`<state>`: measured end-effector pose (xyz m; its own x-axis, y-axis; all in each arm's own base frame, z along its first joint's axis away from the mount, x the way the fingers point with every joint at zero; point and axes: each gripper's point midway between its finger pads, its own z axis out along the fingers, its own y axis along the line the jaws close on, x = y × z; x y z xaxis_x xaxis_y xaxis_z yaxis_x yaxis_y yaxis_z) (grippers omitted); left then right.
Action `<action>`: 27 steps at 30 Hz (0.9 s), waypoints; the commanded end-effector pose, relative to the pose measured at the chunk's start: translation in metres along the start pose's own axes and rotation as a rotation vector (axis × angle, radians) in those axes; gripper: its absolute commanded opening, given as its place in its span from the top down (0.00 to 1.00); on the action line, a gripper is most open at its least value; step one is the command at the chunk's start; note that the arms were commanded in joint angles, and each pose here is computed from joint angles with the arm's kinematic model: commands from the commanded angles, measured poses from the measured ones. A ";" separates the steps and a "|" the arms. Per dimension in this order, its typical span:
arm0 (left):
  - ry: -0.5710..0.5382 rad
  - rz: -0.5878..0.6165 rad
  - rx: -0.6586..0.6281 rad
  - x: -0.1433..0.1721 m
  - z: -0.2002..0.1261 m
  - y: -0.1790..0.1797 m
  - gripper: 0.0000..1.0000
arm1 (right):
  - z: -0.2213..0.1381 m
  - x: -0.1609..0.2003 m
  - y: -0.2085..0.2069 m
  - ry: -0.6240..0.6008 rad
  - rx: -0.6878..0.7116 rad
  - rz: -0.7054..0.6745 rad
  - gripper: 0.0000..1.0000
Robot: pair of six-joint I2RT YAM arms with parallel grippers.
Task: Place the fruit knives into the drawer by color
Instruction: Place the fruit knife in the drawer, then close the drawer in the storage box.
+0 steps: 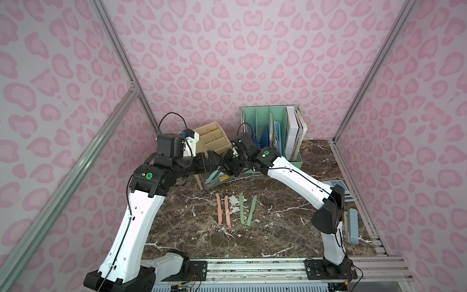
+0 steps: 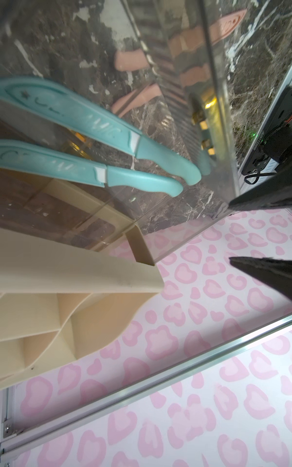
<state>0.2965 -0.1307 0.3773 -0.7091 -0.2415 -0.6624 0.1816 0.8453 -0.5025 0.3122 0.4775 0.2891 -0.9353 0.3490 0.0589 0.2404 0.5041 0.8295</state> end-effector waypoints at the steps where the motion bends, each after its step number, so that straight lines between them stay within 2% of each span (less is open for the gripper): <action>1: -0.007 -0.004 -0.051 -0.004 0.000 0.009 0.01 | -0.009 -0.001 0.013 0.007 -0.053 -0.039 0.68; 9: -0.018 -0.108 -0.199 -0.019 0.004 0.041 0.02 | -0.025 0.006 0.007 0.071 -0.085 -0.155 0.87; 12: -0.014 -0.133 -0.270 -0.024 0.006 0.053 0.03 | -0.033 0.009 0.003 0.093 -0.102 -0.216 0.92; 21: 0.072 -0.232 -0.451 -0.025 0.022 0.091 0.06 | -0.065 0.025 -0.014 0.136 -0.098 -0.404 0.96; 27: 0.112 -0.279 -0.521 -0.016 0.030 0.114 0.07 | -0.074 0.037 -0.041 0.172 -0.097 -0.428 0.97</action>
<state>0.3530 -0.0537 0.3231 -0.7529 -0.4363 -0.4927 -0.3091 0.8954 -0.3205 0.2554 0.4124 0.3002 -0.9827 0.0319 -0.1823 -0.1402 0.5147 0.8458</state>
